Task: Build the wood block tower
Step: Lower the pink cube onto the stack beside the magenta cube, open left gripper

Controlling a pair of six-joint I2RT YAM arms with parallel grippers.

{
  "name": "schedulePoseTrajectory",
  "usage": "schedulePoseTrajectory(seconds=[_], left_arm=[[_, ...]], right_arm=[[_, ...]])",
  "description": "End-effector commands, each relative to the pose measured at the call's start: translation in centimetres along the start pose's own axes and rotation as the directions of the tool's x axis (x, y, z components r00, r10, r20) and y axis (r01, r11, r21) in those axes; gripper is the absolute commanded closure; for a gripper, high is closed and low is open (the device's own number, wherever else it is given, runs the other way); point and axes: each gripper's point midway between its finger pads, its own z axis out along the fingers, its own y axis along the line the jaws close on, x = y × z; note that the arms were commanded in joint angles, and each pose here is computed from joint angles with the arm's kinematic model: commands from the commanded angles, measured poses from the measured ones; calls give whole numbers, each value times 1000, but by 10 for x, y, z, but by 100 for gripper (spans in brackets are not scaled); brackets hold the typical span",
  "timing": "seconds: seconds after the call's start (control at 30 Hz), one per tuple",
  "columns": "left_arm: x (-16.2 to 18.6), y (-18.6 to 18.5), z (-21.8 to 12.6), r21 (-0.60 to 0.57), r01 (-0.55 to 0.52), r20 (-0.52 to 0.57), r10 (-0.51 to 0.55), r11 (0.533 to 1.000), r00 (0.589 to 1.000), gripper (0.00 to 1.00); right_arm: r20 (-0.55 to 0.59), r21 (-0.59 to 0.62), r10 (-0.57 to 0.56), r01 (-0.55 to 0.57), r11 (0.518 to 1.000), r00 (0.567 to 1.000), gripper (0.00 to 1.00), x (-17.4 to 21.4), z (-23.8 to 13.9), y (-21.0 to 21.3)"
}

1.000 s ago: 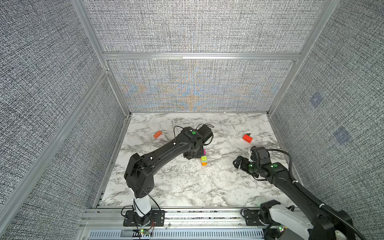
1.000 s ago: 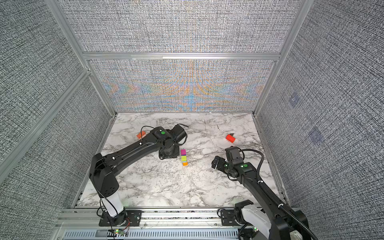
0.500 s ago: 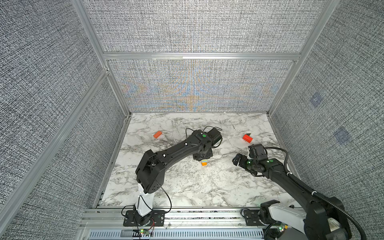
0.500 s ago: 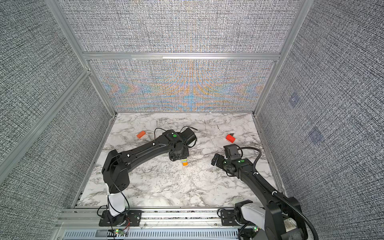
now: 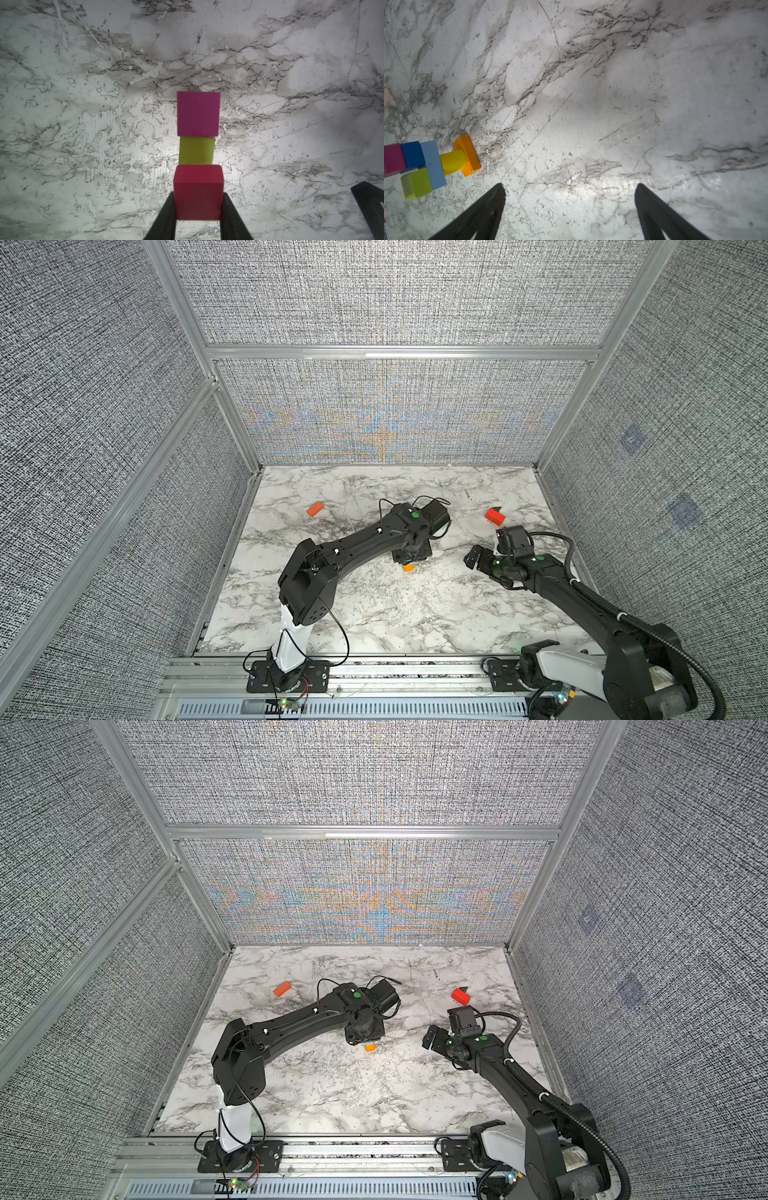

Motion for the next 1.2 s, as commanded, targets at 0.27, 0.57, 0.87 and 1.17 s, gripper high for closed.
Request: schedulePoseTrajectory(seconds=[0.27, 0.57, 0.87, 1.17], left_arm=[[3, 1, 15, -57, -46, -37, 44, 997, 998, 67], [-1, 5, 12, -76, -51, -29, 49, 996, 998, 67], [-4, 7, 13, -80, -56, -35, 53, 995, 998, 67], [-6, 6, 20, -85, -63, -53, 58, 994, 997, 67]], right_arm=[[2, -10, -18, 18, 1000, 1000, 1, -2, 3, 1], [-7, -13, -21, 21, 1000, 1000, 1, -3, 7, 2], [-16, -10, -23, 23, 1000, 1000, 1, -2, 10, 1], [-24, -6, -25, 24, 1000, 999, 1, 0, 12, 0]])
